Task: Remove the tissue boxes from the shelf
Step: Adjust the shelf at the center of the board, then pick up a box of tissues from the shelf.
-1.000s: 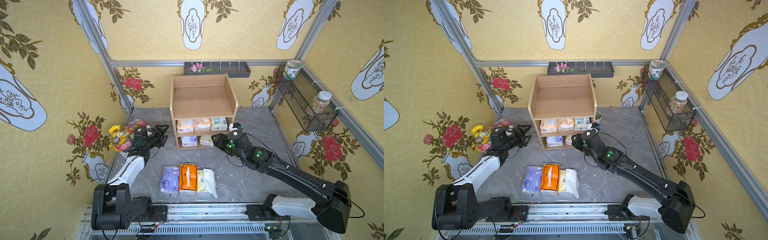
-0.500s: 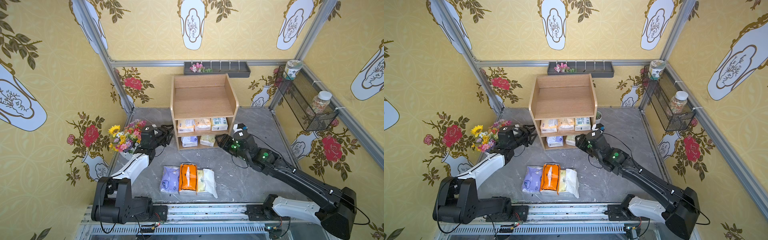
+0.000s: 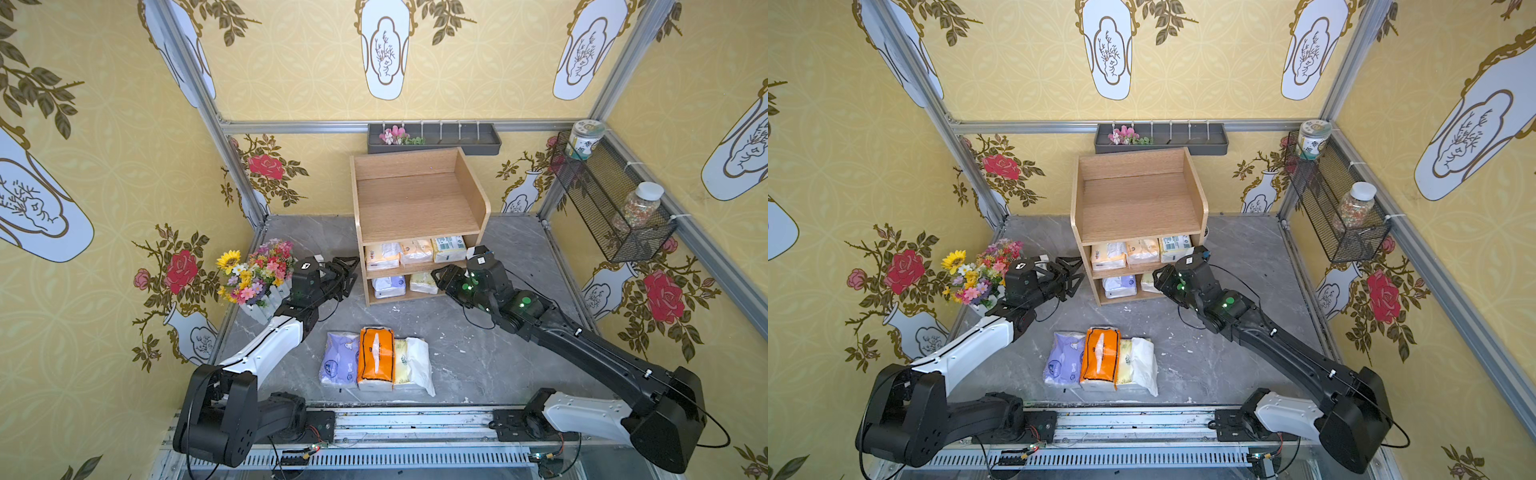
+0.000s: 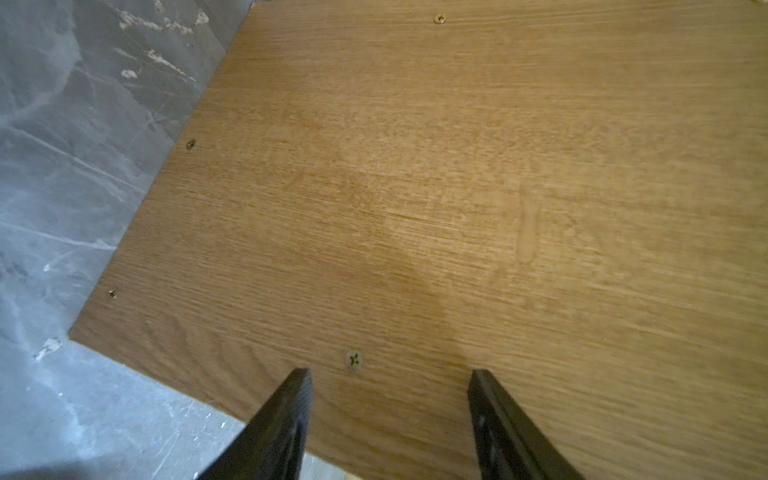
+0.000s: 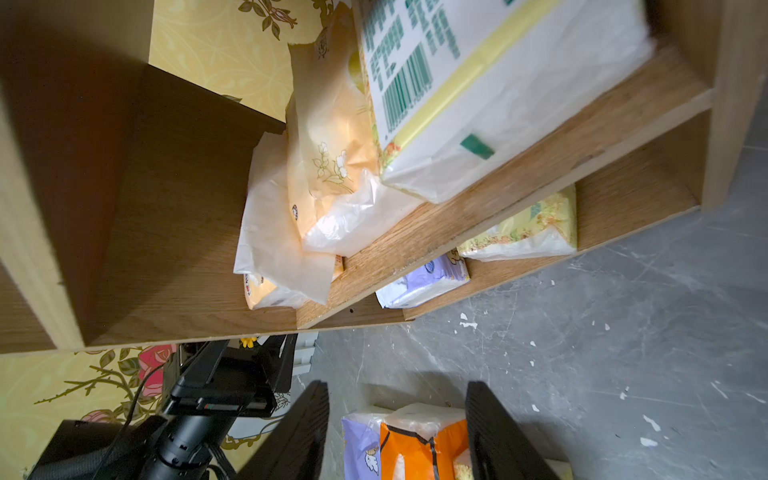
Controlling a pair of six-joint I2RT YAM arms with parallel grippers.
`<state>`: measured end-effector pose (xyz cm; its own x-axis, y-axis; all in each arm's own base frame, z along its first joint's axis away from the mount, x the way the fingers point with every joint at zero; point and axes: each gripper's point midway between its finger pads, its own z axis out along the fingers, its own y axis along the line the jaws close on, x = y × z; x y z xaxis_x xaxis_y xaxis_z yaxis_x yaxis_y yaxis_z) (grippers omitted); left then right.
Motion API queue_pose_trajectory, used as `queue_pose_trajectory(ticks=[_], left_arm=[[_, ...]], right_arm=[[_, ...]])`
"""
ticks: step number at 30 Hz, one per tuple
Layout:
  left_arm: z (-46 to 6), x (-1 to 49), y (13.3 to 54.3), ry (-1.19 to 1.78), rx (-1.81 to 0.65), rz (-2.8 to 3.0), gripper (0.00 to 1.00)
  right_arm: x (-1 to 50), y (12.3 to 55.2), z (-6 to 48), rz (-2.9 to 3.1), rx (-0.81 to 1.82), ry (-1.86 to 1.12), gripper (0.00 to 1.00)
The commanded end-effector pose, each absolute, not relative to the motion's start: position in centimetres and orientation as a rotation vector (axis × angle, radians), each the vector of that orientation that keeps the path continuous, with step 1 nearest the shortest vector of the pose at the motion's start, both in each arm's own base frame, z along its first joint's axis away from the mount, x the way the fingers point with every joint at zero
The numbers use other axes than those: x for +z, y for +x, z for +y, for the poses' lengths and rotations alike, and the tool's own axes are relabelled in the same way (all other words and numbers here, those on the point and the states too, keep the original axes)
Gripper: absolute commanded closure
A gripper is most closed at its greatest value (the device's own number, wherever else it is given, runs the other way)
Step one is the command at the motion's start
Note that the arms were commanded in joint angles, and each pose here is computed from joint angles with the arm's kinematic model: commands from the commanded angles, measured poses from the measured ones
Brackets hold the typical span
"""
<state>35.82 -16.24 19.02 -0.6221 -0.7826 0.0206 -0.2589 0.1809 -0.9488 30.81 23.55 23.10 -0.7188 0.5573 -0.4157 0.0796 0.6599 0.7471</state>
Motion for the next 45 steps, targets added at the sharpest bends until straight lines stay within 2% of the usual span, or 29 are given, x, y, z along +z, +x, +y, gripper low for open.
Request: queue_pose_trajectory(ticks=[1, 15, 31, 45], left_arm=[[-18.5, 19.8, 34.4, -0.871, -1.536, 2.026, 0.35], [-19.4, 19.9, 33.9, -0.86, -1.561, 2.022, 0.36], [-19.4, 19.8, 34.0, -0.862, -1.567, 2.021, 0.37], [-19.5, 19.5, 33.8, -0.866, -1.572, 2.024, 0.37]], right_arm=[[24.9, 31.8, 25.6, 2.174, 1.092, 0.449, 0.46], [24.9, 33.2, 29.0, 2.03, 1.252, 0.404, 0.48], [26.3, 34.1, 30.6, 1.934, 1.197, 0.32, 0.48], [25.2, 35.1, 31.4, 1.929, 1.13, 0.328, 0.51]])
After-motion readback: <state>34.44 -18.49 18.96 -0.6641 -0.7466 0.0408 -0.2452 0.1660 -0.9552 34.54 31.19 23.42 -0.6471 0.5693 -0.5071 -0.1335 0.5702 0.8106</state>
